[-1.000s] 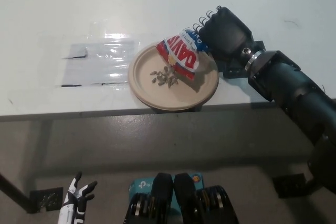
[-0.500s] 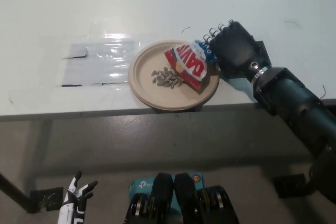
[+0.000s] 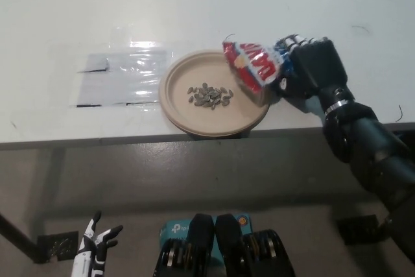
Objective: The robot picks up a small bag of sunflower seeds on the right hand side and take it to the empty plate on the left hand side then pours some sunflower seeds on to the plate.
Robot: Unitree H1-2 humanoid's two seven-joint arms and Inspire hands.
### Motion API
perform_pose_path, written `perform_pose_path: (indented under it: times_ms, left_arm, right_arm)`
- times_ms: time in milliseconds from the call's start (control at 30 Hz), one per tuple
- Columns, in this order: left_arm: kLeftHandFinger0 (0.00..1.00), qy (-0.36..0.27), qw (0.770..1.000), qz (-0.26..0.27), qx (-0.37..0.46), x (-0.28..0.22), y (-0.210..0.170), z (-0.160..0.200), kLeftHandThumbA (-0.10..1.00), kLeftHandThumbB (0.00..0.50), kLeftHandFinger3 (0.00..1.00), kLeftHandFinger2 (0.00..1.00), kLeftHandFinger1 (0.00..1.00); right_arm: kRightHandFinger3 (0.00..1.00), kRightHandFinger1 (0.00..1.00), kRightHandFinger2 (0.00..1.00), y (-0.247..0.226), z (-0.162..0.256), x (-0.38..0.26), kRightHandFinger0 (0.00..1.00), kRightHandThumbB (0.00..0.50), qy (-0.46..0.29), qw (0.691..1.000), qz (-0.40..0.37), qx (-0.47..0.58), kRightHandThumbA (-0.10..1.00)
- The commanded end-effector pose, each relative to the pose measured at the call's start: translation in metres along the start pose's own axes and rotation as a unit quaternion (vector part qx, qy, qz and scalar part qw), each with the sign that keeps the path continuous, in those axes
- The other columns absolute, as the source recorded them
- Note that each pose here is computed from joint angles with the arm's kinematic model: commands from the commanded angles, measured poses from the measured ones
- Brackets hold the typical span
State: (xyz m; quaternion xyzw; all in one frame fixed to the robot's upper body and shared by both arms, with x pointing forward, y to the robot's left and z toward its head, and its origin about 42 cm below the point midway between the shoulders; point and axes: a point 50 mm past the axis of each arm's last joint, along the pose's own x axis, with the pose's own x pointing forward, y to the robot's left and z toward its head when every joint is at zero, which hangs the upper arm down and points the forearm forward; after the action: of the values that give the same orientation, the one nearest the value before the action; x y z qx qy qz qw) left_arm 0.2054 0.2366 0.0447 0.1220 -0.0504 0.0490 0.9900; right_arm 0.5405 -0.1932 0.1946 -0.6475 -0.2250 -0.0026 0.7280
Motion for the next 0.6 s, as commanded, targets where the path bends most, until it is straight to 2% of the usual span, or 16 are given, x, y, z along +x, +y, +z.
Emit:
perform_pose_path:
  times_ms: [0, 133, 233, 333, 367, 433, 500, 567]
  left_arm:
    - [0.78, -0.023, 1.000, 0.011, 0.008, 0.000, 0.005, 0.004, 1.00, 0.112, 1.00, 0.74, 0.80]
    - [0.79, -0.020, 1.000, 0.013, 0.007, -0.003, 0.007, 0.004, 1.00, 0.114, 1.00, 0.74, 0.80]
    - [0.79, -0.021, 1.000, 0.015, 0.010, -0.004, 0.008, 0.004, 1.00, 0.107, 1.00, 0.74, 0.80]
    - [0.79, -0.017, 1.000, 0.017, 0.007, -0.005, 0.010, 0.003, 1.00, 0.119, 1.00, 0.74, 0.80]
    - [0.79, -0.018, 1.000, 0.017, 0.006, -0.006, 0.010, 0.002, 1.00, 0.106, 1.00, 0.73, 0.80]
    - [0.79, -0.019, 1.000, 0.018, 0.006, -0.006, 0.011, 0.001, 1.00, 0.096, 1.00, 0.73, 0.79]
    - [0.78, -0.018, 1.000, 0.019, 0.004, -0.006, 0.011, 0.001, 1.00, 0.101, 1.00, 0.72, 0.78]
    - [0.77, -0.018, 1.000, 0.019, 0.005, -0.006, 0.010, 0.001, 1.00, 0.104, 1.00, 0.72, 0.77]
  right_arm:
    - [0.80, 0.25, 0.77, -0.027, -0.003, 0.021, 0.00, 0.177, 0.006, 0.997, -0.046, 0.062, -0.10]
    - [0.79, 0.26, 0.75, -0.023, -0.004, 0.017, 0.00, 0.141, 0.014, 0.997, -0.040, 0.069, -0.10]
    - [0.83, 0.30, 0.77, -0.021, -0.007, 0.016, 0.00, 0.114, 0.026, 0.996, -0.032, 0.078, -0.10]
    - [0.80, 0.29, 0.77, -0.022, -0.012, 0.013, 0.00, 0.125, 0.024, 0.997, -0.035, 0.070, -0.10]
    - [0.79, 0.29, 0.77, -0.021, -0.012, 0.013, 0.00, 0.109, 0.025, 0.997, -0.033, 0.071, -0.10]
    - [0.72, 0.24, 0.71, -0.022, -0.017, 0.012, 0.00, 0.095, 0.025, 0.997, -0.027, 0.069, -0.10]
    - [0.70, 0.23, 0.70, -0.022, -0.019, 0.011, 0.00, 0.094, 0.024, 0.997, -0.025, 0.063, -0.10]
    - [0.71, 0.22, 0.71, -0.024, -0.024, 0.010, 0.00, 0.113, 0.019, 0.998, -0.024, 0.047, -0.10]
